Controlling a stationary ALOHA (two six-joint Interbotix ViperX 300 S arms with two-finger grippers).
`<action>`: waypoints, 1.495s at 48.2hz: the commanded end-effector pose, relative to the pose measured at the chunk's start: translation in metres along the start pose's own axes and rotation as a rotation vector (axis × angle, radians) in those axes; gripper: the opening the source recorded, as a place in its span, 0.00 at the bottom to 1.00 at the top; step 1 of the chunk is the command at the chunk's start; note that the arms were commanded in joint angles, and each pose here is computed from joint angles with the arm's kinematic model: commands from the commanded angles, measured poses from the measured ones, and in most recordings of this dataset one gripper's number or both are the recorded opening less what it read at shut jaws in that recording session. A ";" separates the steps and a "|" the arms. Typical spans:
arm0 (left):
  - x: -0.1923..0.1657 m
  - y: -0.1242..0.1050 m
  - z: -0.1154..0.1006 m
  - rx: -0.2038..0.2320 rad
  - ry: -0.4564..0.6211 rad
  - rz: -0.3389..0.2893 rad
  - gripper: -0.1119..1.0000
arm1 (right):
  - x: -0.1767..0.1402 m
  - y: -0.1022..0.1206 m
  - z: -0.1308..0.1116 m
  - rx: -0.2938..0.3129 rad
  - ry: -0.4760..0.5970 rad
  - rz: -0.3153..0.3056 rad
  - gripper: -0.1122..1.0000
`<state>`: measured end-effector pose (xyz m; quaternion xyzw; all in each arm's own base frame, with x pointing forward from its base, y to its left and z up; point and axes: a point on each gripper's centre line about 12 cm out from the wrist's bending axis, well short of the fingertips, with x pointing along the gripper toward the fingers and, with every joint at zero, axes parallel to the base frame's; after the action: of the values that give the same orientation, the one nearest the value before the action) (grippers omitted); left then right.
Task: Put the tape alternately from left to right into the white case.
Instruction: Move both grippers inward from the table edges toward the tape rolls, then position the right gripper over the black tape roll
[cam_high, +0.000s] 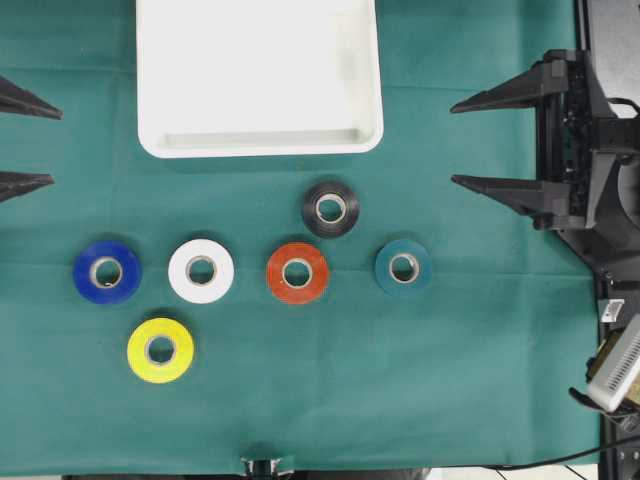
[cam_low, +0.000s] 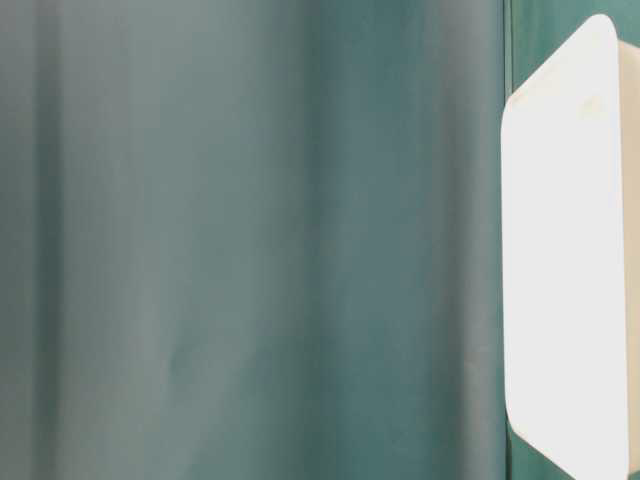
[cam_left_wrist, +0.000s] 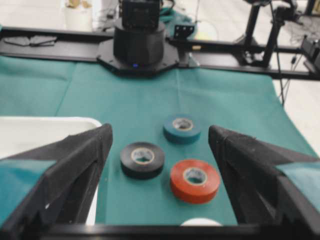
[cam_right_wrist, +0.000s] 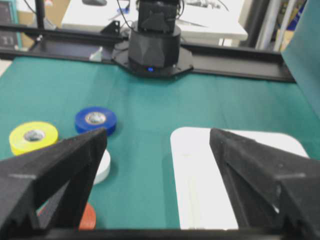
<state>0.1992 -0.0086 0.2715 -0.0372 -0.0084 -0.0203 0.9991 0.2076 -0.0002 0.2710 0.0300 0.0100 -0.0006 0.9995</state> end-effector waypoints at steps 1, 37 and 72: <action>0.009 -0.001 0.002 -0.001 0.010 -0.005 0.92 | 0.006 -0.001 0.002 0.002 0.006 -0.003 0.79; 0.070 0.002 -0.033 -0.003 0.245 0.020 0.91 | 0.062 -0.004 -0.022 0.006 0.183 -0.021 0.79; 0.109 0.005 -0.074 -0.004 0.474 0.036 0.91 | 0.118 -0.007 -0.061 0.007 0.393 -0.034 0.79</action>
<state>0.3030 -0.0138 0.1898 -0.0316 0.2361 -0.0115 0.9711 0.3166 -0.0028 0.1981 0.0311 0.2151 -0.0108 0.9760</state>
